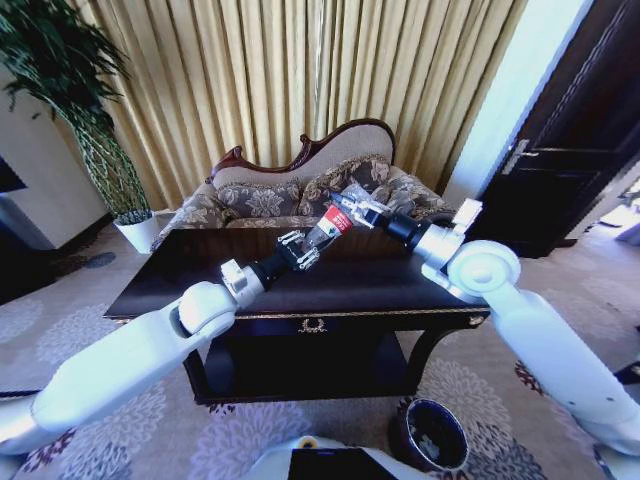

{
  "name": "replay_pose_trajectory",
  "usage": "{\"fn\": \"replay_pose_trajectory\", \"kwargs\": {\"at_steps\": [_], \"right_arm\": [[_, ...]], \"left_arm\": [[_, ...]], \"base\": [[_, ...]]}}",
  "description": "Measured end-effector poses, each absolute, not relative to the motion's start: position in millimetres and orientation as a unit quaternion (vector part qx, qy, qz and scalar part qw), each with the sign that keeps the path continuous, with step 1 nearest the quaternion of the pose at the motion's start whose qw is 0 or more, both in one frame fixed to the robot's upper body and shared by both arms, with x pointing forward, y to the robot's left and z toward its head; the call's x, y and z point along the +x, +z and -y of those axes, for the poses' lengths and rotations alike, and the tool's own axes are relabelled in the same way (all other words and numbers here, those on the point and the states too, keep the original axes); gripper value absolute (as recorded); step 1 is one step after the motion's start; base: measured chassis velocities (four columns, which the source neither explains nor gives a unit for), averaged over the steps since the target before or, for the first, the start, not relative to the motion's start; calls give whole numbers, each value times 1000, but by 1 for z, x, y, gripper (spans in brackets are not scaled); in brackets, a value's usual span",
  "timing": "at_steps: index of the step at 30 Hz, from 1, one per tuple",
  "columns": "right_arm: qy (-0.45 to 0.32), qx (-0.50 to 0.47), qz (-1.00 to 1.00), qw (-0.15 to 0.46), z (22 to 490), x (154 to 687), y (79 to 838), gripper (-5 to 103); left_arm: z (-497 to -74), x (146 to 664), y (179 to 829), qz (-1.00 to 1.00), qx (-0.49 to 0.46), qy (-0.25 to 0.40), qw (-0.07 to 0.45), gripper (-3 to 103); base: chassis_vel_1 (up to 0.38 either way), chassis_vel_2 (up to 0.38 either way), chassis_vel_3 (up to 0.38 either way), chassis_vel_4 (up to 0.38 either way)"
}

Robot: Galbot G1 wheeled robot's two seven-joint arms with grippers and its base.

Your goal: Move to the front of the table and place the trash on the table into the trash bin.

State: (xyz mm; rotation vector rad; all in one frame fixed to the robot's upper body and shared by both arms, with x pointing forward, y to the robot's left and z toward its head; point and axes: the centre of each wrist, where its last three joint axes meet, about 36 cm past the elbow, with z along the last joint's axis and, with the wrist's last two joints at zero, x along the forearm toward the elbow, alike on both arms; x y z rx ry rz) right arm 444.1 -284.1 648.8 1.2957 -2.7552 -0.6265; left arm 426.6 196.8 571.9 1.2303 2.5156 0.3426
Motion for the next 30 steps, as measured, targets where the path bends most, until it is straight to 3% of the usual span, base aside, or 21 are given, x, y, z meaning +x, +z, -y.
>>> {"fn": "replay_pose_trajectory", "kwargs": {"at_steps": [6, 11, 18, 20, 23, 30], "right_arm": [[-200, 413, 888, 18, 288, 442, 648, 38], [-198, 406, 892, 16, 292, 439, 647, 30], [-195, 393, 899, 9, 301, 442, 649, 30], [-195, 389, 901, 8, 303, 443, 649, 30], [-188, 364, 912, 5, 310, 447, 647, 30], [-145, 299, 943, -21, 332, 457, 637, 30]], "left_arm": [[-198, 430, 569, -886, 421, 118, 156, 28], [-197, 431, 564, -896, 402, 111, 149, 49], [-200, 428, 566, -900, 395, 107, 149, 82], [-201, 427, 566, -901, 394, 106, 149, 82], [-206, 423, 566, -904, 387, 103, 148, 96], [-225, 427, 575, -922, 346, 88, 151, 100]], "base": [[0, 0, 0, 0], [0, 0, 0, 0], [0, 0, 0, 0], [0, 0, 0, 0], [0, 0, 0, 0], [0, 0, 0, 0]]}}
